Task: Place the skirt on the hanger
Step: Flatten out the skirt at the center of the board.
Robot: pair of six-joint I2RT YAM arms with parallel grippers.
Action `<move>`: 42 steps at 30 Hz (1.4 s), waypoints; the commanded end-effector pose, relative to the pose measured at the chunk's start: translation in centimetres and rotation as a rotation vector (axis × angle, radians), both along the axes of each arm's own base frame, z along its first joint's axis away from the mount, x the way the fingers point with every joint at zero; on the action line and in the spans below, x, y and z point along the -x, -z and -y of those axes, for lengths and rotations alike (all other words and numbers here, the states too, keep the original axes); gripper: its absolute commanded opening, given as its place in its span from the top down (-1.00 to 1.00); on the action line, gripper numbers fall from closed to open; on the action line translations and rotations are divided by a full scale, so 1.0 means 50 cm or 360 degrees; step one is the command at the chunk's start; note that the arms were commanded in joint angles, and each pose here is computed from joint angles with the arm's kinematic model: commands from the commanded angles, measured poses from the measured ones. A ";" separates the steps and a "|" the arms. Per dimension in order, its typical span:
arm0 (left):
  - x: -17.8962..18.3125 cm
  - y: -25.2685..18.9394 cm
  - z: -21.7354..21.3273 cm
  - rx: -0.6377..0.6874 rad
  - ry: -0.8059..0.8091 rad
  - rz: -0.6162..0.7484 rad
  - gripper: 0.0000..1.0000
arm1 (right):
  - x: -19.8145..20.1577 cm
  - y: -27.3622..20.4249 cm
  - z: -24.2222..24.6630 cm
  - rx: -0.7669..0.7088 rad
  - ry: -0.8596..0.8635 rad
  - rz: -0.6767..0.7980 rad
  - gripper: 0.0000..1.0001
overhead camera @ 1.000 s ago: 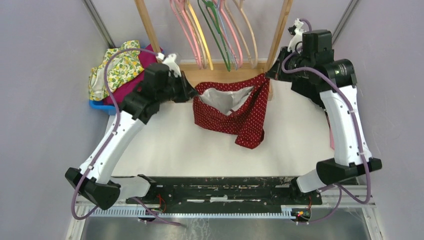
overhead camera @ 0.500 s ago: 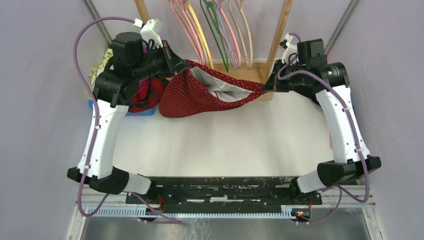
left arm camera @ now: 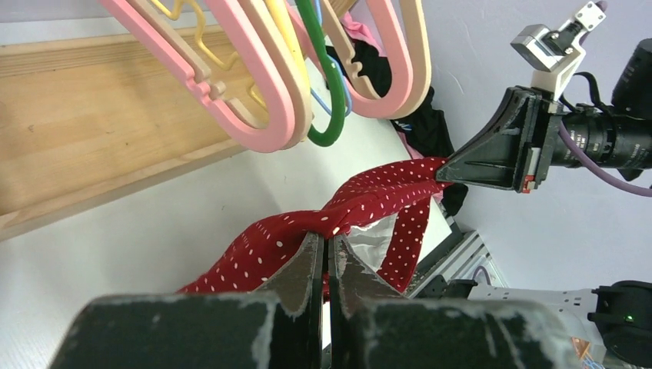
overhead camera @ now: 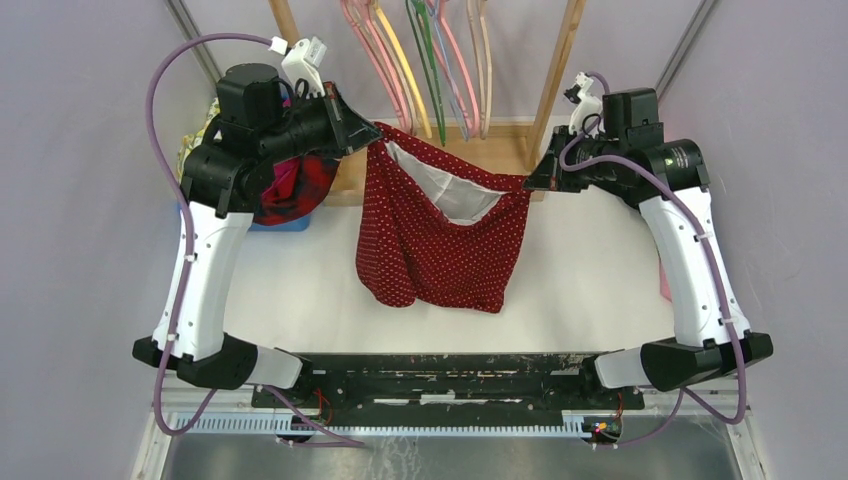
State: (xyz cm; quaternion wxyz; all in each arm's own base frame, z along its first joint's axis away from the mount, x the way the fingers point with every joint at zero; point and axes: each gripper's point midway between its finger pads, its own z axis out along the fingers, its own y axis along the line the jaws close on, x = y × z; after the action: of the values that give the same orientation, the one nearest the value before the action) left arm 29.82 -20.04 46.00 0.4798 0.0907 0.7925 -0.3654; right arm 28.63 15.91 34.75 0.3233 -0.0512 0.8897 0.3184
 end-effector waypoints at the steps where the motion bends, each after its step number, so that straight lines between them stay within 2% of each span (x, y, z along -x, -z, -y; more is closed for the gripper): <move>1: 0.009 -0.076 0.004 0.0124 0.0024 0.0174 0.94 | -0.047 -0.023 0.008 0.0042 0.0061 0.0102 0.98; 5: -0.038 -0.073 0.014 0.0112 -0.0001 0.0186 0.94 | -0.132 -0.032 0.015 0.0116 0.0148 0.0142 0.98; 9: -0.089 -0.116 0.007 0.0175 -0.0007 0.0283 0.94 | -0.223 -0.110 0.016 0.0110 0.0232 0.0312 0.98; 14: -0.097 -0.217 -0.022 0.0253 0.0032 0.0531 0.94 | -0.242 -0.284 0.049 0.0034 0.0403 0.0785 0.98; 17: -0.108 -0.200 -0.035 0.0235 0.0021 0.0555 0.94 | -0.247 -0.295 0.071 0.0058 0.0481 0.0925 0.98; 20: -0.134 -0.112 -0.033 0.0208 0.0011 0.0494 0.94 | -0.265 -0.199 0.075 0.0137 0.0477 0.0813 0.98; 23: -0.144 0.015 -0.025 0.0205 0.0024 0.0341 0.94 | -0.262 -0.044 0.067 0.0190 0.0422 0.0591 0.98; 24: -0.147 0.084 -0.026 0.0177 0.0014 0.0242 0.94 | -0.254 0.019 0.066 0.0202 0.0408 0.0504 0.98; 27: -0.120 0.202 -0.027 0.0139 0.0012 0.0099 0.94 | -0.209 0.198 0.056 0.0205 0.0348 0.0246 0.98; 31: -0.047 0.315 -0.005 0.0083 0.0059 -0.0047 0.94 | -0.097 0.380 0.031 0.0119 0.0222 -0.0069 0.98; 39: 0.069 0.424 -0.008 -0.0049 0.0066 -0.0256 0.94 | 0.097 0.478 0.063 0.0177 0.0187 -0.0262 0.98; 42: 0.103 0.473 -0.017 -0.0089 0.0043 -0.0369 0.94 | 0.128 0.495 0.060 0.0144 0.0175 -0.0326 0.98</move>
State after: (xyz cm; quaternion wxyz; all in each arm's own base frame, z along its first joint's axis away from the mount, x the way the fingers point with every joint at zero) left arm 25.43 -20.23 24.03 0.3799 0.0947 0.8372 -0.3819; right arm 23.86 13.19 11.41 0.2663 0.0089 0.9273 0.2628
